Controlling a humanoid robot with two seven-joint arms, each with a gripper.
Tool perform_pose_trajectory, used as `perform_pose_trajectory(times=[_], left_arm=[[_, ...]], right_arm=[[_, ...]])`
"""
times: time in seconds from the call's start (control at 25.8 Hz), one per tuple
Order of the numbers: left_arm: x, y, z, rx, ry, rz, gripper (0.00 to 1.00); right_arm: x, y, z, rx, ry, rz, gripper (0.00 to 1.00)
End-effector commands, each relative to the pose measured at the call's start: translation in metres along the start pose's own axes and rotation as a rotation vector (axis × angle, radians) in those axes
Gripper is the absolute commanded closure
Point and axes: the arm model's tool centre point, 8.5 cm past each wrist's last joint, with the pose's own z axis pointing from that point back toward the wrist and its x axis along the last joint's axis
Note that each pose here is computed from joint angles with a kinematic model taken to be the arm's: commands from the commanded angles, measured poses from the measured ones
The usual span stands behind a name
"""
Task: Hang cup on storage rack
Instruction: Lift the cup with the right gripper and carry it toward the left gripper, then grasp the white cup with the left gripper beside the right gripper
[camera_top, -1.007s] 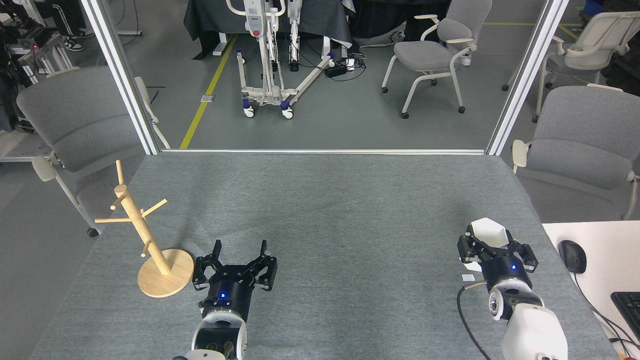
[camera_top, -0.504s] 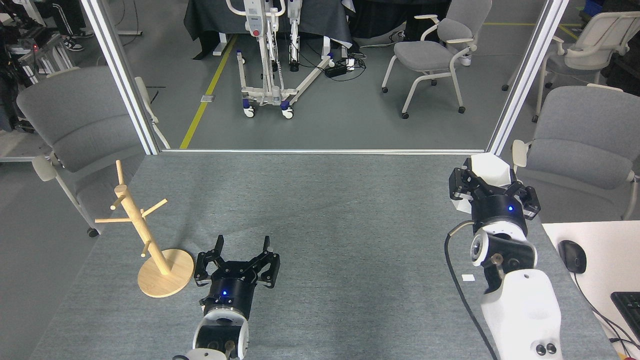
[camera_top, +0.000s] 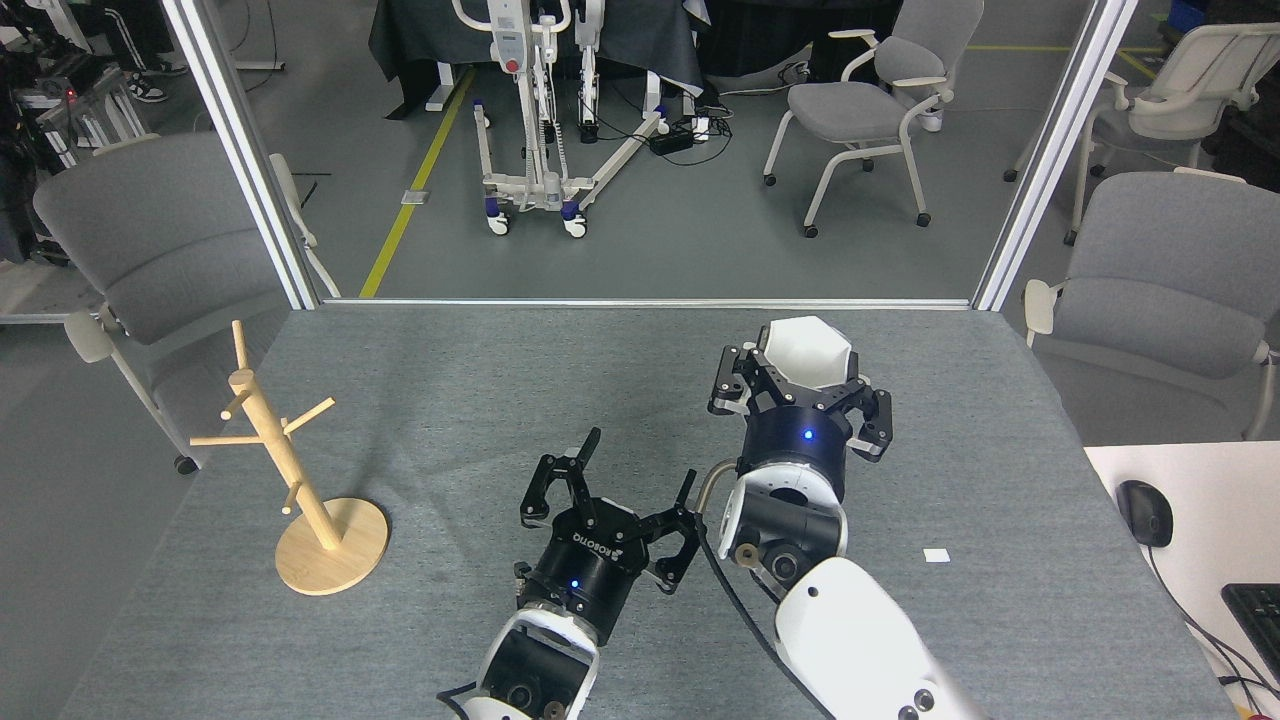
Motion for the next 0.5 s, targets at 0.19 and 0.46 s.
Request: perform_pose_trajectory(times=[0.19,0.46], left_arm=[[0.03,0.021,-0.018,0.048,-0.247,-0.116,0.01],[0.032,-0.002,-0.039,-0.054,-0.289,-0.137,0.01]], right_arm=[[0.019,0.014,0.017,0.029,-0.016,0.017,0.42],[0.02,0.023,0.019,0.045,-0.024,0.039,0.42]])
